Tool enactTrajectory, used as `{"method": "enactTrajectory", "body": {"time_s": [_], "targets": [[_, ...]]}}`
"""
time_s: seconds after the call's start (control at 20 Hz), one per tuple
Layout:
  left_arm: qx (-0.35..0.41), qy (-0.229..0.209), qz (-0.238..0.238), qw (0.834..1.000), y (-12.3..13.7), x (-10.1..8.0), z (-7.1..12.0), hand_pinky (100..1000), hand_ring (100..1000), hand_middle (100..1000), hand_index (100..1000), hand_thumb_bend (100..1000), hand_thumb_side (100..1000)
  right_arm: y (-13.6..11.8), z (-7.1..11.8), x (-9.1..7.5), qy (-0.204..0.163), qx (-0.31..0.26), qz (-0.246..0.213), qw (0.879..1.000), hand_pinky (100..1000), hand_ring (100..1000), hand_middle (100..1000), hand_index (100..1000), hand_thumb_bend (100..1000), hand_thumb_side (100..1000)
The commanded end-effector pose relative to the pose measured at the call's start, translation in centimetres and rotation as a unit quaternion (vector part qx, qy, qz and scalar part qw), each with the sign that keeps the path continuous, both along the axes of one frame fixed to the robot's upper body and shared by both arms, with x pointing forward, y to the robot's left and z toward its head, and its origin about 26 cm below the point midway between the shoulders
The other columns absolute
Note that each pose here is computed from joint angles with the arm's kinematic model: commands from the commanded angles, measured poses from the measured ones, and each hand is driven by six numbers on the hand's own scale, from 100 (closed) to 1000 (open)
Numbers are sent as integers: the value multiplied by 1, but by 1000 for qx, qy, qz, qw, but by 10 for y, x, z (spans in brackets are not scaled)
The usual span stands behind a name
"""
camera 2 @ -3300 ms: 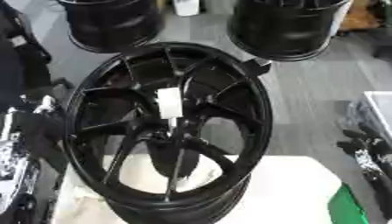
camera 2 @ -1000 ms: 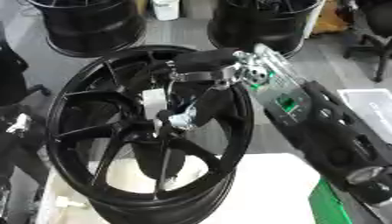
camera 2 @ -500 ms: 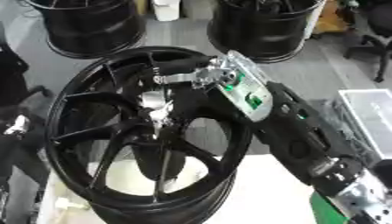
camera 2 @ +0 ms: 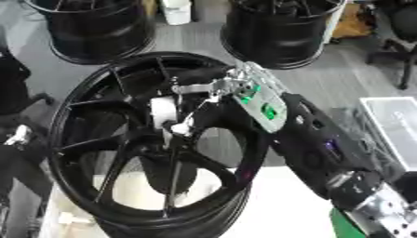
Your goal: Pull the pin out of the wheel hub.
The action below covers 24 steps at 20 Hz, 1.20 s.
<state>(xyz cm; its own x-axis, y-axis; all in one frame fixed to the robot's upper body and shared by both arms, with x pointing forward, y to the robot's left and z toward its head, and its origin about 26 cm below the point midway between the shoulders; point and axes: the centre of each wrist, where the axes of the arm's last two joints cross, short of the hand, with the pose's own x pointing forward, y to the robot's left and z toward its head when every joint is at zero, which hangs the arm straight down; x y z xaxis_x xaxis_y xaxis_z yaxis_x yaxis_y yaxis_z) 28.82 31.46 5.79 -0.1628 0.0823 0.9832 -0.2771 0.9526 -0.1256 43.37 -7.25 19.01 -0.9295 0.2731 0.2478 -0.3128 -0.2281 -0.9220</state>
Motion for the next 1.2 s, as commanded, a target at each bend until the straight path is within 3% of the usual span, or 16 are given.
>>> {"method": "enactTrajectory", "body": {"time_s": [0.05, 0.15, 0.3, 0.7, 1.0, 1.2], "targets": [[4, -11, 2, 1000, 1, 2, 7, 704, 603, 581, 634, 253, 100, -2, 12, 3, -34, -61, 87, 994, 845, 748, 580, 921, 100, 318], [4, -11, 2, 1000, 1, 2, 7, 704, 602, 581, 634, 255, 100, -3, 15, 3, -31, -50, 87, 995, 832, 710, 497, 865, 100, 253], [4, -11, 2, 1000, 1, 2, 7, 703, 602, 582, 633, 255, 100, -5, 23, 3, -26, -28, 87, 996, 813, 653, 430, 776, 100, 235], [5, -8, -1, 1000, 1, 2, 6, 703, 603, 583, 633, 259, 100, -12, 54, 2, -17, 15, 79, 997, 803, 627, 408, 703, 100, 212], [7, -5, -2, 1000, 1, 2, 5, 703, 604, 585, 632, 256, 100, -30, 98, 3, -30, 56, 61, 996, 801, 625, 409, 705, 100, 151], [10, -3, 10, 1000, 6, 0, 5, 703, 604, 585, 632, 256, 100, -71, 140, 7, -53, 98, 8, 994, 796, 628, 414, 709, 100, 100]]}}
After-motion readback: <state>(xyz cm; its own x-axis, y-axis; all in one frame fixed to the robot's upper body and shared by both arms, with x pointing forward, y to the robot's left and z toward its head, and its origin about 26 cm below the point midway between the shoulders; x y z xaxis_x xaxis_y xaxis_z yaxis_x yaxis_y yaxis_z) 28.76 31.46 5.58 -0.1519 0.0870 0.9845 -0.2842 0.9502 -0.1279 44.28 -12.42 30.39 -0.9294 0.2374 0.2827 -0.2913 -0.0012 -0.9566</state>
